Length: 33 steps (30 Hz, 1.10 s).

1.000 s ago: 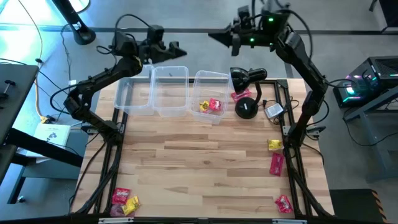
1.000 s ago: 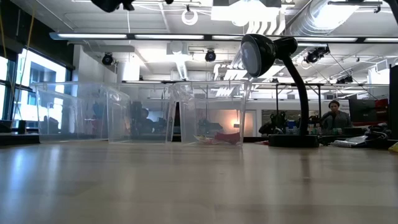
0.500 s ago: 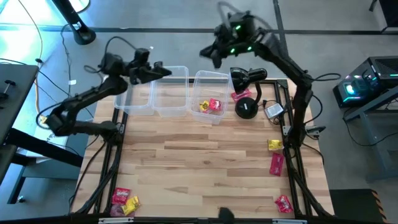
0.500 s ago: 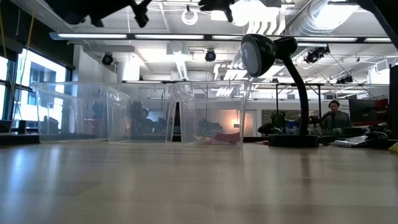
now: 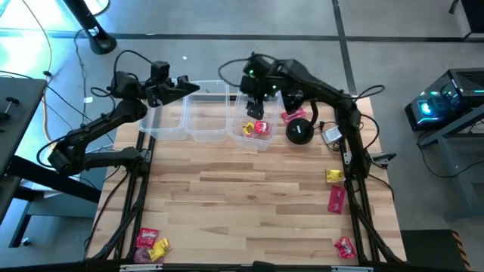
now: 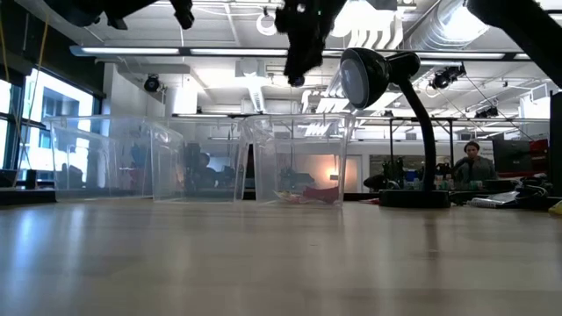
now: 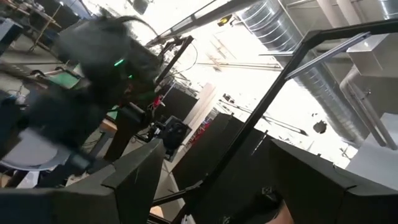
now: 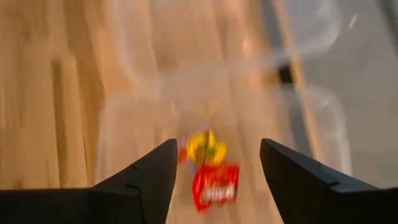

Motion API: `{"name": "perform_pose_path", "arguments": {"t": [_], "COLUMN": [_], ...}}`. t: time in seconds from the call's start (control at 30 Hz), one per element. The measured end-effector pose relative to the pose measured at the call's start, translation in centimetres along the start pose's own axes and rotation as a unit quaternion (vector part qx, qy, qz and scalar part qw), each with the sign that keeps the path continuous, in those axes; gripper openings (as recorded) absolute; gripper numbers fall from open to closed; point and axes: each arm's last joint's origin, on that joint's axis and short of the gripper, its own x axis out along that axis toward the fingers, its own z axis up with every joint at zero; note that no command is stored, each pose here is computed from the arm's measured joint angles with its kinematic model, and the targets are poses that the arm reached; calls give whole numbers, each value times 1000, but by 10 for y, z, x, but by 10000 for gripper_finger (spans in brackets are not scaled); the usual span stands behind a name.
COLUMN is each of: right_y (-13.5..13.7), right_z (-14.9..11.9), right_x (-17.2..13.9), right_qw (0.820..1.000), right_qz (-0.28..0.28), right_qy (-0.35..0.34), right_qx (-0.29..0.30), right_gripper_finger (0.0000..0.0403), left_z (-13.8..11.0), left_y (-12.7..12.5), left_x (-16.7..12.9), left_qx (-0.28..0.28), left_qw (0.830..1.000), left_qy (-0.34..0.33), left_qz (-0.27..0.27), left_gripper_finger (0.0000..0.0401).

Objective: Sort candy
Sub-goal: Put the red candy wrapper into the middle transparent bin

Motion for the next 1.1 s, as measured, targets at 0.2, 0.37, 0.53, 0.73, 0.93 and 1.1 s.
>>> {"name": "perform_pose_path", "arguments": {"t": [0.2,0.37,0.53,0.73,0.93,1.1], "right_y": [-3,-9,-17,-19,-21,-21], "right_z": [-8,-15,-30,-44,-57,-63], "right_x": [47,84,119,158,190,205], "right_qw": [996,987,972,956,944,939], "right_qz": [19,-38,-37,-20,-9,-6], "right_qy": [87,154,232,292,329,345], "right_qx": [-2,-16,-2,-1,2,1], "right_gripper_finger": [216,215,215,215,215,215], "left_z": [-1,-1,-1,-2,-2,-3], "left_y": [2,2,2,2,2,2], "left_x": [0,0,0,0,0,0], "left_qx": [-5,-5,-5,14,23,23], "left_qw": [1000,1000,1000,1000,1000,999], "left_qy": [4,4,6,13,20,30], "left_qz": [7,7,6,3,0,-5], "left_gripper_finger": [284,284,284,284,284,284]}}
